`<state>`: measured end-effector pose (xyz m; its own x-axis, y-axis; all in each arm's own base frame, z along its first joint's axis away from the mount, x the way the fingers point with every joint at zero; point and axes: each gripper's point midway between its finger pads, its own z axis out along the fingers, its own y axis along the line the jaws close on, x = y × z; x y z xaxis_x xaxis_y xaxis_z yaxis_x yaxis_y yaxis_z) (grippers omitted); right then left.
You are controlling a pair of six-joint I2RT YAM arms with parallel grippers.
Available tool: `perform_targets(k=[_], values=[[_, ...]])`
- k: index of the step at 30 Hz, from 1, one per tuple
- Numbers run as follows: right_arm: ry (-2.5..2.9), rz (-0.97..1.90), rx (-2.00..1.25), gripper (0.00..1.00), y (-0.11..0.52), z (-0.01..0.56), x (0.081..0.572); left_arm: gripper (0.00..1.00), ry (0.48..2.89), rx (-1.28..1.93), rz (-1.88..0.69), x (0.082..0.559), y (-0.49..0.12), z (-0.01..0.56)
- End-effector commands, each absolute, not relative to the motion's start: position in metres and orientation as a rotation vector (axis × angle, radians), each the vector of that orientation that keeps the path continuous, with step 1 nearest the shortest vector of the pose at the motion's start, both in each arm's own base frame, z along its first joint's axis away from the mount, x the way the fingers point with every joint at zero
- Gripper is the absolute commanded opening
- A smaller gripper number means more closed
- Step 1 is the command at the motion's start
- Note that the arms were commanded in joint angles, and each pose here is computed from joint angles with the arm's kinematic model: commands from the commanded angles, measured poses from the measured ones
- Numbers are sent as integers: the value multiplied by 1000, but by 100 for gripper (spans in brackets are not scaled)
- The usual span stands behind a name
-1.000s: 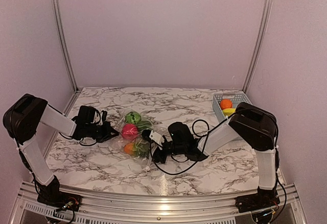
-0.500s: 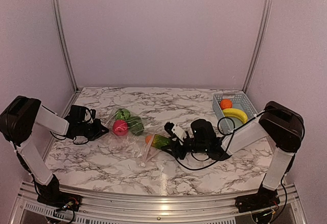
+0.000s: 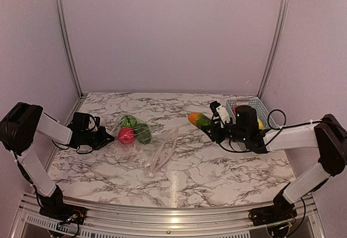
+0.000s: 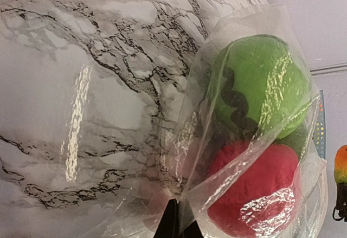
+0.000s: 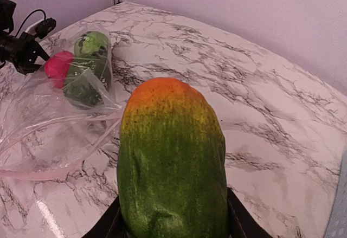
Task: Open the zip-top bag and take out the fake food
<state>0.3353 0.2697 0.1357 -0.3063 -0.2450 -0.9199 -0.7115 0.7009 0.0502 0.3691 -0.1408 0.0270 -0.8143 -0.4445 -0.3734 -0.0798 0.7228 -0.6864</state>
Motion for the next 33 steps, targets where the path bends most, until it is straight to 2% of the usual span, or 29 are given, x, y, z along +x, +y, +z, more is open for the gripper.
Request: perform_targets(k=[1,7,17,29,33], values=[[1949,456,-511,25,211,155,375,0,2399,-409,-941,367,-140,23],[1987,342,-239,26,129,168,406,0,2402,-405,-943,365,-140,22],[2014,179,131,30,2,165,428,0,2394,-397,-960,367,-143,24],[2096,52,199,38,-38,141,475,0,2397,-390,-972,367,-144,25],[2103,12,202,51,-44,140,486,0,2400,-389,-966,367,-144,26]])
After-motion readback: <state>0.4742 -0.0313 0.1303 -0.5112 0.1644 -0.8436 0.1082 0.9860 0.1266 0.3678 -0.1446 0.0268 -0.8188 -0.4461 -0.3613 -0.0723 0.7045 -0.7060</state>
